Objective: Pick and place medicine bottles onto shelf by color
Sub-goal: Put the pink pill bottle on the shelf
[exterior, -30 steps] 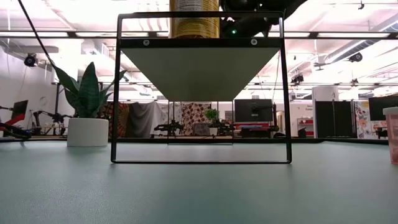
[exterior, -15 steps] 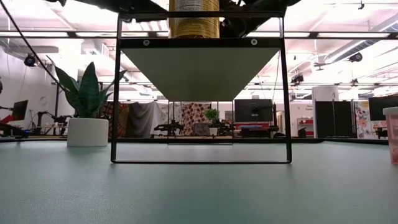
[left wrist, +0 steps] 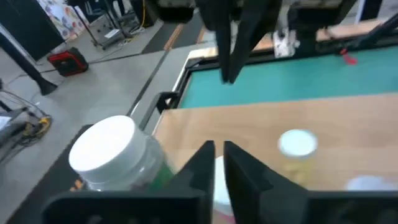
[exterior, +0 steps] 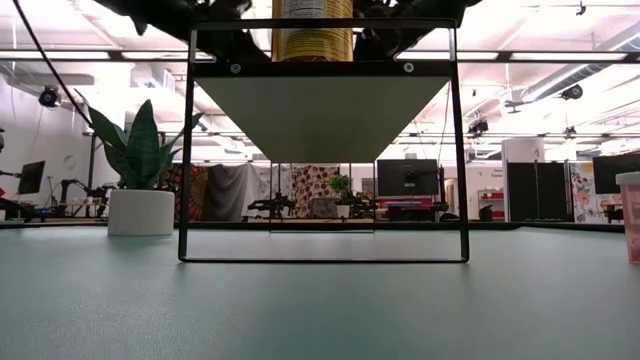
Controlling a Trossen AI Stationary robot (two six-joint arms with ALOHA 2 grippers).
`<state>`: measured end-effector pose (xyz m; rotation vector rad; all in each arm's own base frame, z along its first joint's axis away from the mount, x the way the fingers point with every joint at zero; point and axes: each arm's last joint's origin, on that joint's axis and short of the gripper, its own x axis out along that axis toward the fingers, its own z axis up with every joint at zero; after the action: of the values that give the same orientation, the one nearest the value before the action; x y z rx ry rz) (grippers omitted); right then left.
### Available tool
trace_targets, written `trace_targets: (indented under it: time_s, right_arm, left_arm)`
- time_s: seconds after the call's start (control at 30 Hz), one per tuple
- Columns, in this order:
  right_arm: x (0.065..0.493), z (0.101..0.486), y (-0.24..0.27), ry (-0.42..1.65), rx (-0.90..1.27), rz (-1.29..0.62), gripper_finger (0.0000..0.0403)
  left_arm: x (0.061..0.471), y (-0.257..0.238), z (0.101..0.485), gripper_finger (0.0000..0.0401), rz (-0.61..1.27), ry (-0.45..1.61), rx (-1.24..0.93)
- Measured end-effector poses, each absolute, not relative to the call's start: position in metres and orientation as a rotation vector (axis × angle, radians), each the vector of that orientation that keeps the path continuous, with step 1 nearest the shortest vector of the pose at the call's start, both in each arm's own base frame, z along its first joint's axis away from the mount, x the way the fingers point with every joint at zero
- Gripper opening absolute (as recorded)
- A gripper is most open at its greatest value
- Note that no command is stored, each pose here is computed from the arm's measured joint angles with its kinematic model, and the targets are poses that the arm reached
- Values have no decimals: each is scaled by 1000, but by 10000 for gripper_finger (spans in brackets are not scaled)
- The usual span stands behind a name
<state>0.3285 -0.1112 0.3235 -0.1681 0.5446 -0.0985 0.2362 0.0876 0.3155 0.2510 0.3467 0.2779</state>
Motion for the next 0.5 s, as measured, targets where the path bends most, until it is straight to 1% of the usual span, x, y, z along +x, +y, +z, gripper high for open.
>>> trace_targets:
  time_s: [0.07,0.23,0.5]
  right_arm:
    - [328,323,-111,547,-167,-98,9]
    - [328,323,-112,560,-153,-126,9]
    - [326,321,-114,592,-169,-201,9]
  left_arm:
    - [240,92,313,6,285,358,262]
    - [246,96,306,9,280,394,280]
    - [248,98,297,1,281,426,275]
